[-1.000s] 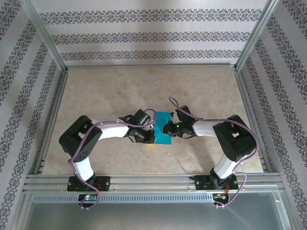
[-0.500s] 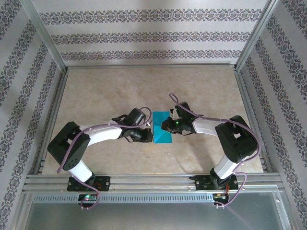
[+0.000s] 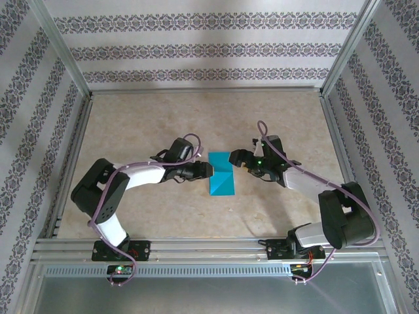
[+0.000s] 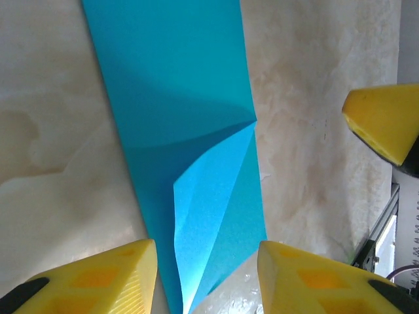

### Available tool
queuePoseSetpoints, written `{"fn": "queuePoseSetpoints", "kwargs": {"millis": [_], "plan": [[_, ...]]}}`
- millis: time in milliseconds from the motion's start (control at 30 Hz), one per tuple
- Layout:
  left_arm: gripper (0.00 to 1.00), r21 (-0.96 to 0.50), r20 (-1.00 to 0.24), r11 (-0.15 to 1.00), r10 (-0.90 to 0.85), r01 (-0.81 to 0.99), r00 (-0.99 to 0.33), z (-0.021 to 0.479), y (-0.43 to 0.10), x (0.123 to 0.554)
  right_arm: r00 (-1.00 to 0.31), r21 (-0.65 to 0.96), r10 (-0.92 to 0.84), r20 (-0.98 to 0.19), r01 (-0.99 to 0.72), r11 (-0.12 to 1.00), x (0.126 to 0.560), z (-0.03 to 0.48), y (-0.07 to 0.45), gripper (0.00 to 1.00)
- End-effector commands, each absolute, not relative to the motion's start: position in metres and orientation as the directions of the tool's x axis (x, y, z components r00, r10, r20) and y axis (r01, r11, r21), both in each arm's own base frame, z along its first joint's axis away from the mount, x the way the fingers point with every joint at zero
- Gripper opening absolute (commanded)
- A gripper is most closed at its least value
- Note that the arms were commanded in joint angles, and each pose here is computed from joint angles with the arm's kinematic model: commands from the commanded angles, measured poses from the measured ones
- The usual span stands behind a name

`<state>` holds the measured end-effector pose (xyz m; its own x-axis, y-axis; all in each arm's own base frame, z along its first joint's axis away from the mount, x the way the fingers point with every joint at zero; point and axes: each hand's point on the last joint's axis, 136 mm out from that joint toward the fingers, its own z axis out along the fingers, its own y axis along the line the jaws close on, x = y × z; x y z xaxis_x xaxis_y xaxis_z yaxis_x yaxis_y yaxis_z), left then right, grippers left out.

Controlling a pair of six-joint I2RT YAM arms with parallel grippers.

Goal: Fold a paper plane with a square sheet of paper (fold left side to right side)
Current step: Turn over the paper at the center of the table.

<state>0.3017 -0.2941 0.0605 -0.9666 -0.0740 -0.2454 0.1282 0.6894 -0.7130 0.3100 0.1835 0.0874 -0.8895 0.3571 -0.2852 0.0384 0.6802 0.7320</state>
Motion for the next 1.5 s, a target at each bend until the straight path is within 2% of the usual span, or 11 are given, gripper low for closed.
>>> {"fn": "queuePoseSetpoints", "kwargs": {"millis": [0, 100, 200, 333, 467, 600, 800, 1333, 1467], "plan": [[0.44, -0.740, -0.271, 0.655, -0.084, 0.151, -0.959, 0.070, -0.304, 0.318, -0.881, 0.799, 0.394, -0.260, 0.033, 0.601, 0.309, 0.100, 0.184, 0.93], [0.44, -0.732, -0.265, 0.665, -0.081, 0.146, -0.961, 0.064, -0.306, 0.322, -0.877, 0.805, 0.404, -0.261, 0.033, 0.593, 0.306, 0.103, 0.179, 0.98], [0.43, -0.732, -0.256, 0.667, -0.080, 0.140, -0.963, 0.058, -0.308, 0.326, -0.876, 0.807, 0.411, -0.253, 0.043, 0.589, 0.303, 0.101, 0.176, 0.98], [0.36, -0.723, -0.253, 0.677, -0.076, 0.136, -0.964, 0.050, -0.309, 0.330, -0.881, 0.810, 0.409, -0.239, 0.051, 0.584, 0.300, 0.098, 0.176, 0.98], [0.21, -0.727, -0.260, 0.672, -0.078, 0.142, -0.963, 0.051, -0.310, 0.332, -0.890, 0.818, 0.397, -0.225, 0.048, 0.573, 0.300, 0.099, 0.179, 0.90], [0.00, -0.725, -0.295, 0.668, -0.082, 0.167, -0.952, 0.061, -0.308, 0.331, -0.914, 0.832, 0.357, -0.194, 0.040, 0.553, 0.300, 0.097, 0.189, 0.74], [0.00, -0.744, -0.358, 0.637, -0.128, 0.200, -0.925, 0.085, -0.303, 0.329, -0.940, 0.830, 0.286, -0.185, 0.006, 0.558, 0.298, 0.090, 0.217, 0.62], [0.00, -0.760, -0.420, 0.614, -0.208, 0.216, -0.883, 0.107, -0.291, 0.330, -0.933, 0.802, 0.301, -0.198, 0.023, 0.597, 0.303, 0.066, 0.232, 0.61], [0.00, -0.767, -0.406, 0.607, -0.210, 0.206, -0.890, 0.103, -0.291, 0.328, -0.936, 0.830, 0.292, -0.196, 0.000, 0.558, 0.307, 0.070, 0.241, 0.55]]}}
